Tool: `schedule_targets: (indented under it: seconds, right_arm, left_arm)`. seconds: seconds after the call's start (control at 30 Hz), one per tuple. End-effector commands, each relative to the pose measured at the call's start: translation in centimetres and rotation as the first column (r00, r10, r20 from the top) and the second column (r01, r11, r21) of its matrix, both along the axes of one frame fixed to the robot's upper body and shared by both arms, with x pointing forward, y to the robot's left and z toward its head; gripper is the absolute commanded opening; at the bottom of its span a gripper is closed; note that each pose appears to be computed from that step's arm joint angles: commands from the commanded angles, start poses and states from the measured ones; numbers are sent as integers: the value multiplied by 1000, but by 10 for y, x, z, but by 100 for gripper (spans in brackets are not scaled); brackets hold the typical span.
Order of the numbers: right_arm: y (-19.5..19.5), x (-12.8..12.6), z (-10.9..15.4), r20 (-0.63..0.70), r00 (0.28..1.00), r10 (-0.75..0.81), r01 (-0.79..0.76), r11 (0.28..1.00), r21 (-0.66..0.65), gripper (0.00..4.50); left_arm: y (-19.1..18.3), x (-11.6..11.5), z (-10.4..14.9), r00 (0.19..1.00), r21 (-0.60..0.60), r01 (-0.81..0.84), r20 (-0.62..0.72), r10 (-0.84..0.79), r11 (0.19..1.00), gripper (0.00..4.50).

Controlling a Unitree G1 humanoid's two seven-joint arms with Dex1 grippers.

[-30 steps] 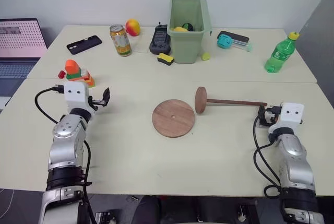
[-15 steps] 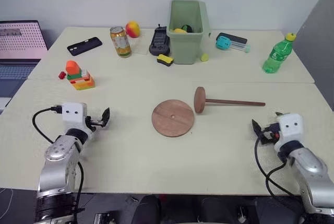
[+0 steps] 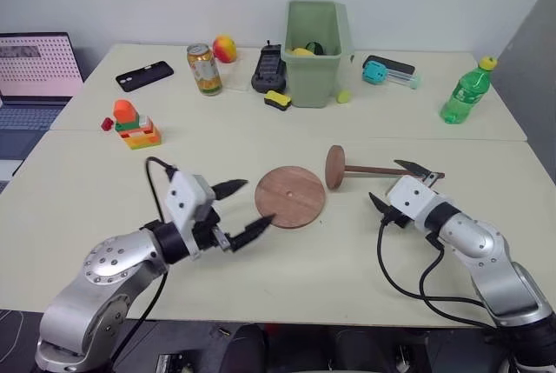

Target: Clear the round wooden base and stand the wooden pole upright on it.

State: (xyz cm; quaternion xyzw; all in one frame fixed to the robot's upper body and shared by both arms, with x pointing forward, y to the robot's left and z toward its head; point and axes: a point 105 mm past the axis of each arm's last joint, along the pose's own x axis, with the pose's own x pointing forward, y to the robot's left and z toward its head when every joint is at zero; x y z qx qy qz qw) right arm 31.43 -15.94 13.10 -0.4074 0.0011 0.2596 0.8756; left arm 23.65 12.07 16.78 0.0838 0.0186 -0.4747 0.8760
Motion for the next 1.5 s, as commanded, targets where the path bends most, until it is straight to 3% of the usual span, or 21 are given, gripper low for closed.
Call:
schedule_targets:
  seconds: [0.03, 0.27, 0.47, 0.77, 1.0, 1.33, 1.5]
  right_arm:
    - [-1, 0, 26, -148, 976, 159, -158, 987, 16, 443]
    - [-10, 27, 78, -505, 796, 333, -376, 926, 17, 443]
    - [-11, 49, 57, -707, 645, 291, -481, 873, -80, 443]
    - [15, 81, 41, -721, 652, 236, -519, 831, -197, 443]
    - [26, 86, 33, -747, 628, 219, -519, 833, -192, 443]
    - [24, 93, 34, -734, 659, 164, -512, 813, -278, 443]
    - [28, 93, 31, -744, 648, 161, -510, 818, -267, 350]
  left_arm:
    - [-15, -10, 20, 985, 13, 171, 33, -172, 985, 450]
    - [-16, -4, 34, 953, 41, 295, 53, -297, 955, 450]
    - [-21, -3, 37, 951, 50, 289, 96, -293, 956, 450]
    - [-28, -11, 32, 972, 5, 213, 97, -212, 977, 450]
    - [-34, -16, 30, 976, -15, 199, 92, -196, 980, 450]
    - [-35, -14, 31, 980, -34, 174, 100, -170, 984, 450]
    - [-37, -13, 31, 980, -42, 176, 98, -172, 983, 450]
